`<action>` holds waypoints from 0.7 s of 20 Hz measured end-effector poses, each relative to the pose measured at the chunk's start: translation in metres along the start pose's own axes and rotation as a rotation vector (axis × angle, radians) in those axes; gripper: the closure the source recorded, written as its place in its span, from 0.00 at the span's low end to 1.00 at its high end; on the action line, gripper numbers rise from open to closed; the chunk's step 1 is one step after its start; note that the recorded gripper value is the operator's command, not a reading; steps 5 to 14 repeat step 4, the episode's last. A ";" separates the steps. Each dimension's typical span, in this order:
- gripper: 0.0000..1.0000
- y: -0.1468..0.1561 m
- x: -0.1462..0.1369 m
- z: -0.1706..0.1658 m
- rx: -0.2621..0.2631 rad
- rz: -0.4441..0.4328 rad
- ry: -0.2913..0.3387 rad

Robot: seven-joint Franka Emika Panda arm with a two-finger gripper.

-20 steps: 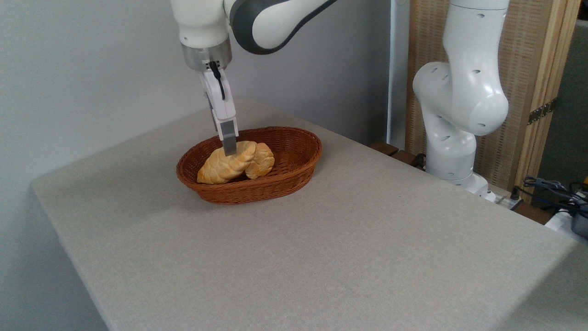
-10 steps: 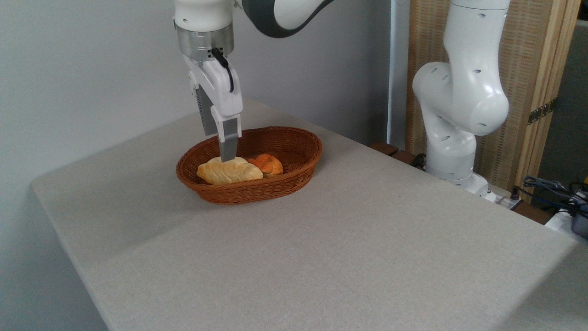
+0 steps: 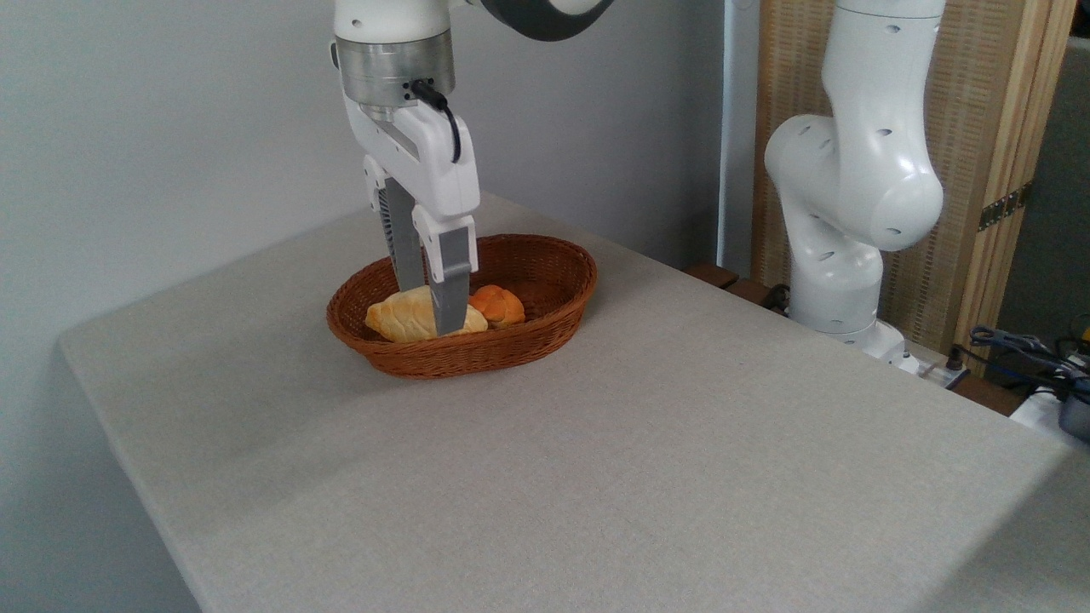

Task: Put bread into the basket
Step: 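Open the gripper to release the bread and raise it slightly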

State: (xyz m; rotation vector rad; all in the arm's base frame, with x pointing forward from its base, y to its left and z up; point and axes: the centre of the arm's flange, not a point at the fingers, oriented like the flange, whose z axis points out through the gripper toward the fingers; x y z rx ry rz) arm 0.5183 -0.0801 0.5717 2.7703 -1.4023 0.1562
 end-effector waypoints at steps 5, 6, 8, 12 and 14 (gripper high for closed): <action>0.00 -0.005 -0.009 0.002 0.006 -0.003 -0.041; 0.00 -0.005 -0.009 0.002 0.006 -0.003 -0.041; 0.00 -0.005 -0.009 0.002 0.006 -0.003 -0.041; 0.00 -0.005 -0.009 0.002 0.006 -0.003 -0.041; 0.00 -0.005 -0.009 0.002 0.006 -0.003 -0.041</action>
